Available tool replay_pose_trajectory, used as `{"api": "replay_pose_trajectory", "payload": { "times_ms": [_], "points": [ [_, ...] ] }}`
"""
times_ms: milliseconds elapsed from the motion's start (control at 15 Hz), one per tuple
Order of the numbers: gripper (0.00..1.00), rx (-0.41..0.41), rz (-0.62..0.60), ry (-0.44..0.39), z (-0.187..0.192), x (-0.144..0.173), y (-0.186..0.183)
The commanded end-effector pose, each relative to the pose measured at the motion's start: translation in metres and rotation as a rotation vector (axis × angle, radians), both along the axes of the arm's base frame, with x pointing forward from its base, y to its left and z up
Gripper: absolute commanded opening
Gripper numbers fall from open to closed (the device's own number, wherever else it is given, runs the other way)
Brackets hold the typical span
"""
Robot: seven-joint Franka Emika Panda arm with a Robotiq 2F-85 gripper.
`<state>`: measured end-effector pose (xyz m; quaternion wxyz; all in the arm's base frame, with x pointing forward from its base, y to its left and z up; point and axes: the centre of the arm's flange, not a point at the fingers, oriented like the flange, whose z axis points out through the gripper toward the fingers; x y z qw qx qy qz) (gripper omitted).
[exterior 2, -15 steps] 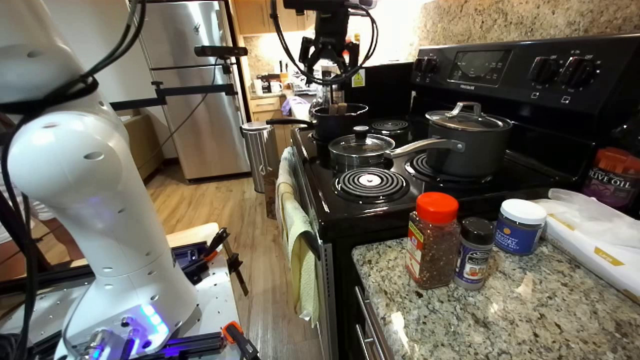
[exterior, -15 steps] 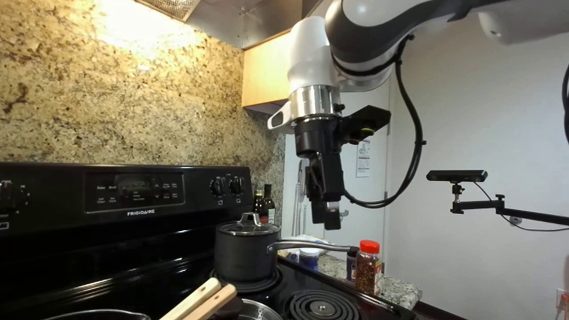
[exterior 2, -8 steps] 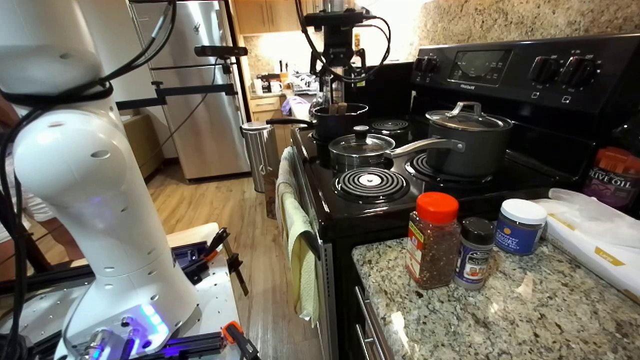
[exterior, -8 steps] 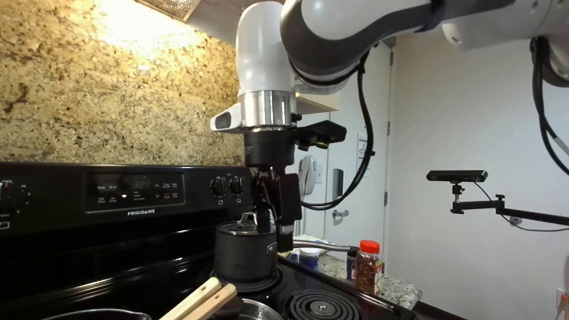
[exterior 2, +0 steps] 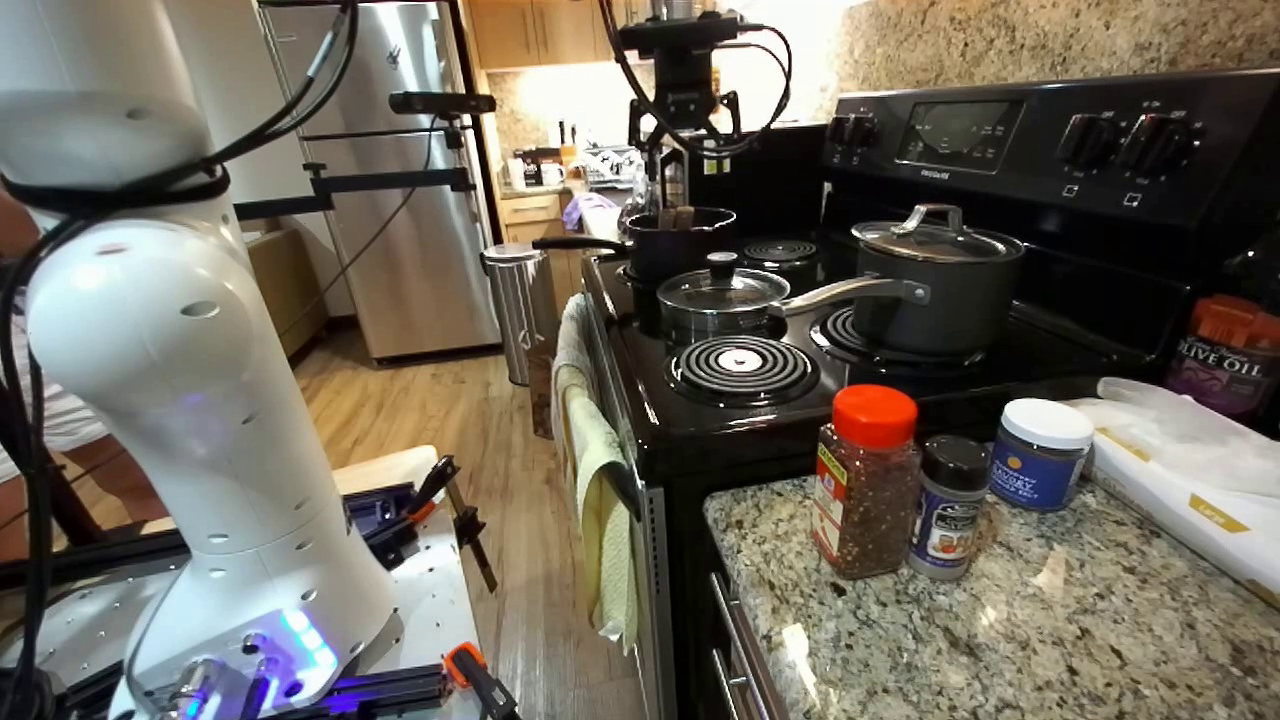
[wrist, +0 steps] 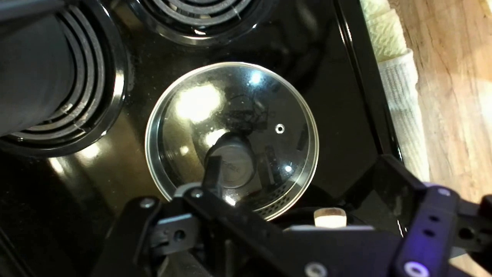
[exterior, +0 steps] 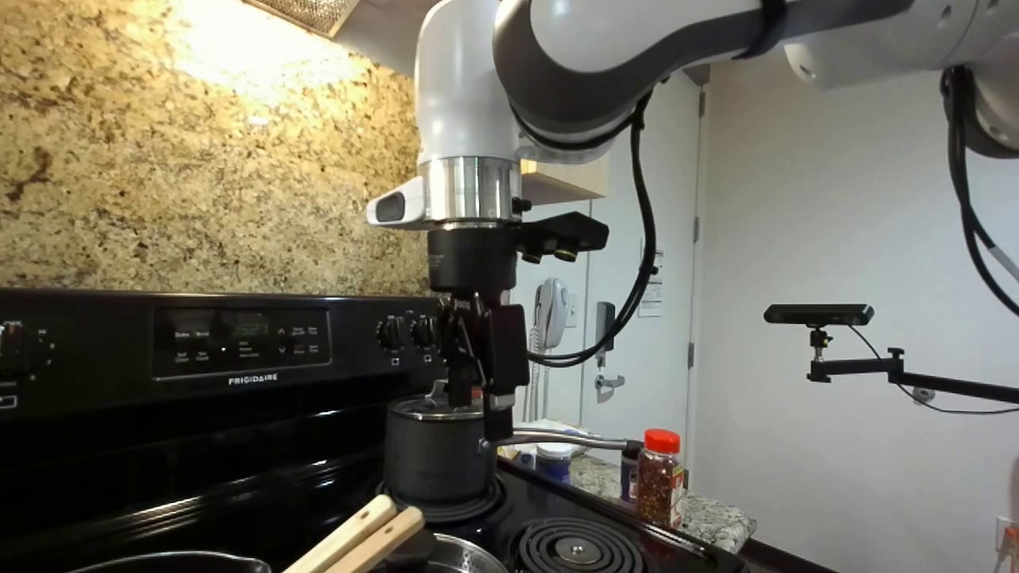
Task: Remove one spoon from the pot and put it on the lid right next to it
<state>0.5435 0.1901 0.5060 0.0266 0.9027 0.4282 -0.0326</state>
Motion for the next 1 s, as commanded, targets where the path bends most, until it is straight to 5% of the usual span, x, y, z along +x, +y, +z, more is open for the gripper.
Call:
{"api": "replay_pose_trajectory", "payload": {
  "times_ms": [0, 933],
  "points": [
    [1.0, 0.015, 0.049, 0.026, -0.014, 0.007, 0.014],
    [1.0, -0.065, 0.143, 0.118, -0.054, 0.028, 0.085]
  ]
}}
